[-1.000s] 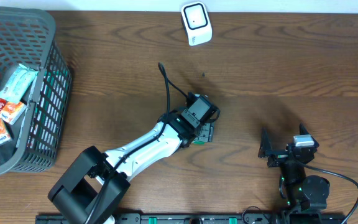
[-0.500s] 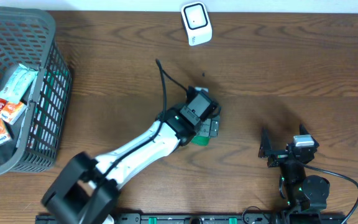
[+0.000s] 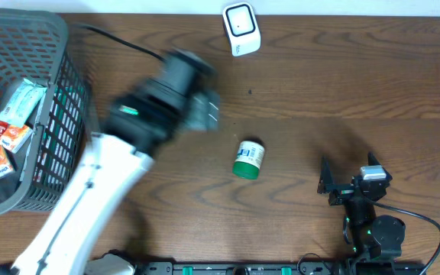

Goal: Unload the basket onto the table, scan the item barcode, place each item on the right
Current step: 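Release the jar and swing the left gripper back into the basket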

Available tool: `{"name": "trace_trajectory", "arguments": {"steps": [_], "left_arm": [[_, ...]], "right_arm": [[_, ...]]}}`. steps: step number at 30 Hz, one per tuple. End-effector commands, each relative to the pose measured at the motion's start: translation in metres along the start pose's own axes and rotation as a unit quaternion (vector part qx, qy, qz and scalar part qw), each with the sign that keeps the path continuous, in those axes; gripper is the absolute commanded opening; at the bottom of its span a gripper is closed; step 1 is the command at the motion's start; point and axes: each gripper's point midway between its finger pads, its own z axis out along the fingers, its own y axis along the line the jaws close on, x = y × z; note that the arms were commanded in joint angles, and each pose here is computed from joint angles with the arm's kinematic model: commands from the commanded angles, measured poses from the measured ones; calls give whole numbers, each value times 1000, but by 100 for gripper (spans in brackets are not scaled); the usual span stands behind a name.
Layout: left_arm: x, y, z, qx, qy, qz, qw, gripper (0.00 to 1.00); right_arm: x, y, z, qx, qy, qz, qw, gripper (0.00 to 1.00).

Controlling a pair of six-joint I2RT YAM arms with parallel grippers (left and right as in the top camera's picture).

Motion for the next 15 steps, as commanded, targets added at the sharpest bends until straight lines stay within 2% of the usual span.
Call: {"name": "trace_trajectory", "arguments": {"steps": [1,5,10,15], "left_arm": [[-43,69,-48,-58,-47,-55,996,98],[-53,149,-69,-124,-70,-150,978,98],[-45,239,-75,-201,-74,-249,944,98],[-25,291,-64,-240,-41,-306,920,98]], "right_arm": [[1,-2,0,4,2,7,1000,99],[1,-2,0,4,2,7,1000,99],[1,-2,0,4,2,7,1000,99],[1,-2,0,4,2,7,1000,99]]}}
